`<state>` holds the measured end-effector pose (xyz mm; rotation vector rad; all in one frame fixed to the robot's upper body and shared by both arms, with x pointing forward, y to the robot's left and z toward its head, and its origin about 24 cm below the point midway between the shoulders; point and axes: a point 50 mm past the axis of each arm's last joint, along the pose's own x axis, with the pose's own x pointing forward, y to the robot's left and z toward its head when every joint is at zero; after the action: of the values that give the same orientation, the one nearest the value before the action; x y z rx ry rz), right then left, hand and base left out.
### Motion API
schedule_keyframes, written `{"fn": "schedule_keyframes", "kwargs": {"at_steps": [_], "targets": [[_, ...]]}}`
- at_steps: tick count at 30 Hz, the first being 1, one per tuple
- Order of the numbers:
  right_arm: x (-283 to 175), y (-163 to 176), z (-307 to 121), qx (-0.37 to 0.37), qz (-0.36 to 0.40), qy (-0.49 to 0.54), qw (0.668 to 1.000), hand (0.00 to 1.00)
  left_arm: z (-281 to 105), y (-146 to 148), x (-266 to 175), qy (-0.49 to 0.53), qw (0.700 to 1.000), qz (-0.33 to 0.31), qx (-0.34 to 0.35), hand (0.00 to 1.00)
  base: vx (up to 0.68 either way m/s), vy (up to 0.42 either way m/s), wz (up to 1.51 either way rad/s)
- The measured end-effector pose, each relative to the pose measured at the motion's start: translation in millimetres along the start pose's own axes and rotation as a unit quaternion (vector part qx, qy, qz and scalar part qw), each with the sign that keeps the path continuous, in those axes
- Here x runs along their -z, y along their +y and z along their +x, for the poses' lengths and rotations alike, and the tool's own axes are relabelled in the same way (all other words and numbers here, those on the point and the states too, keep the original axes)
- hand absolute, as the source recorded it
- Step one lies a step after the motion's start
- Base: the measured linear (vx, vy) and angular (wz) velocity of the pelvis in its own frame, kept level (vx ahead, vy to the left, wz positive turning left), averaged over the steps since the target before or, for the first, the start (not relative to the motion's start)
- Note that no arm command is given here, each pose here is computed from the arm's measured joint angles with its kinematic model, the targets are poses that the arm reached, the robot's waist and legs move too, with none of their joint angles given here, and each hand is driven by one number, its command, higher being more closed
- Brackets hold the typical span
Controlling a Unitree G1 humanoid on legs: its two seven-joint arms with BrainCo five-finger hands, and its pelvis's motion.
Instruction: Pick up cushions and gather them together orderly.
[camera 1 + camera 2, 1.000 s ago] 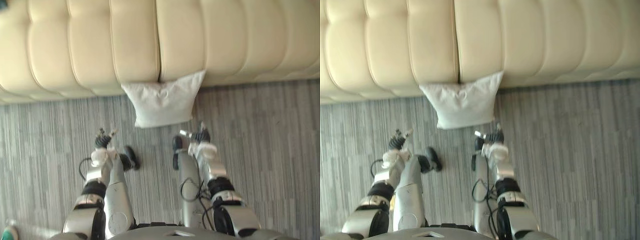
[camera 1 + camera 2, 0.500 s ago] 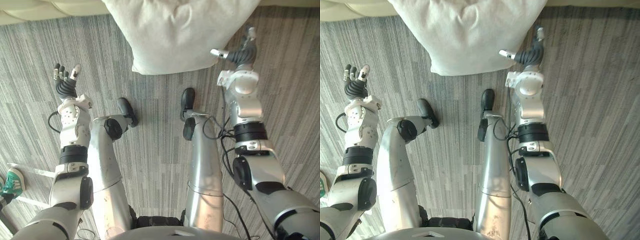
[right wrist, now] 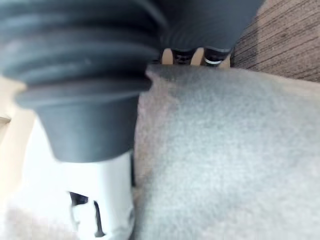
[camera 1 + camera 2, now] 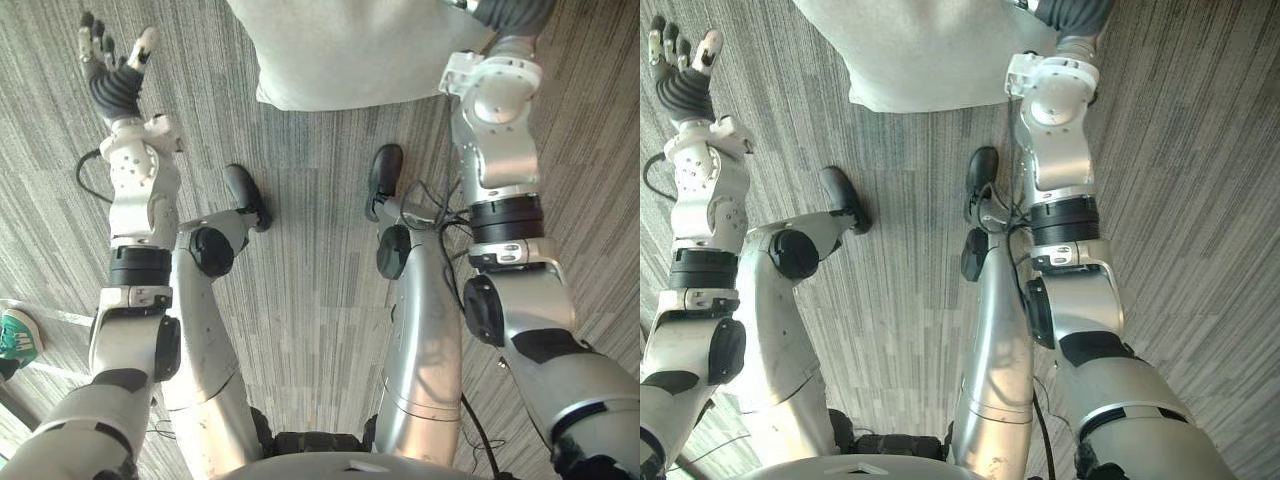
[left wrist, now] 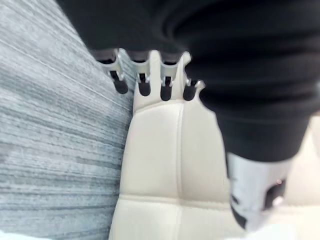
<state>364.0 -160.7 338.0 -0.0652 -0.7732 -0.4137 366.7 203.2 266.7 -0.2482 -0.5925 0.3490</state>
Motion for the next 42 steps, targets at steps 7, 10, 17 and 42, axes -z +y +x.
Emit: {"fn": "schedule_keyframes", "kwargs": {"at_steps": [7,10,17,42], "targets": [[-18.4,28.8,-8.0,-0.014,0.053,-0.009,0.998,1.00,-4.4,-57.1,-25.9,-0.057,0.996,0.010,0.070,0.00,-0.05,0.021,-0.02],[-26.3,35.5,-11.1,-0.014,0.074,-0.013,0.997,1.00,-7.2,-77.6,-34.9,-0.071,0.993,0.008,0.089,1.00,-0.03,0.010,-0.02],[-38.2,35.3,-12.5,-0.013,0.099,-0.029,0.995,1.00,-7.2,-80.9,-34.9,-0.067,0.994,0.025,0.085,1.00,-0.04,0.007,-0.05],[-33.8,34.4,-33.5,-0.052,0.164,-0.015,0.985,1.00,-11.1,-71.3,-41.9,-0.079,0.993,0.046,0.074,1.00,-0.04,0.000,0.00]]}}
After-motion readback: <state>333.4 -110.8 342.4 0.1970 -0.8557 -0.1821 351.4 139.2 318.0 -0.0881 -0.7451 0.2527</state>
